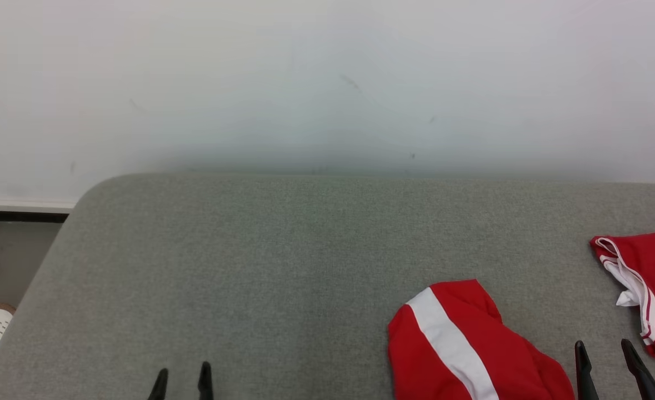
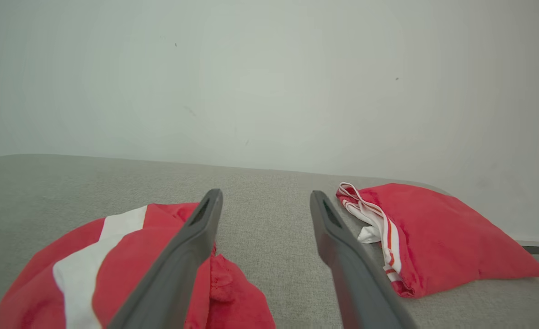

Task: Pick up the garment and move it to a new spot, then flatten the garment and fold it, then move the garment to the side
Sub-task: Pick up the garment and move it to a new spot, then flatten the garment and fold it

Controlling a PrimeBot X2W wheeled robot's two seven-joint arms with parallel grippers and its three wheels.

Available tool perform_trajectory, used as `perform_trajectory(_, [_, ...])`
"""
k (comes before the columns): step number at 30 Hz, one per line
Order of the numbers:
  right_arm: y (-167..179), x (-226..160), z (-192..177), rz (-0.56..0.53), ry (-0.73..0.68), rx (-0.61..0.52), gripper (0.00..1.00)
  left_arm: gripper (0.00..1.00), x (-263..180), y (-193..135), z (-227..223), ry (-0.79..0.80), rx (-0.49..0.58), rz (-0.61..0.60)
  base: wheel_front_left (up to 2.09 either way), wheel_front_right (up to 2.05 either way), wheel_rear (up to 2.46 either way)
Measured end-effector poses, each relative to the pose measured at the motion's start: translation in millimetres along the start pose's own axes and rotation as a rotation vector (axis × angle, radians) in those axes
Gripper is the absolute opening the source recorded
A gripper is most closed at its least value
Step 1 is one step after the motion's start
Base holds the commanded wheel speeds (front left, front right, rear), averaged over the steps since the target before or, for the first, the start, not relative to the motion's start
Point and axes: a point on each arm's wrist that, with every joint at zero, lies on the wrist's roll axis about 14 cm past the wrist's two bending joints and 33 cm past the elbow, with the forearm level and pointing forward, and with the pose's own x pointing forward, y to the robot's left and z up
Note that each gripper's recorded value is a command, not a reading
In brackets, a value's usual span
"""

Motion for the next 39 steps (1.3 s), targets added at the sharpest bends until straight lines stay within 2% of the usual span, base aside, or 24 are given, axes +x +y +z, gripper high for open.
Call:
perform_trajectory(6, [-3,-4,-5,-0.010,0.017,0.008,1.00,1.00,-12,22,1,-0.002,0.024,0.041,0.00,0.00,0.00])
perform_trajectory(16, [-3,-5,-9,-0.012,0.030,0.010,1.00,1.00,-8,7,0,-0.001,0.013,-0.043,0.00,0.00,0.00])
perform_trajectory(39, [-2,-5,-18,-0.012,0.056,0.017,1.00,1.00,1,-14,-6,0.018,-0.005,-0.101,0.00,0.00,0.00])
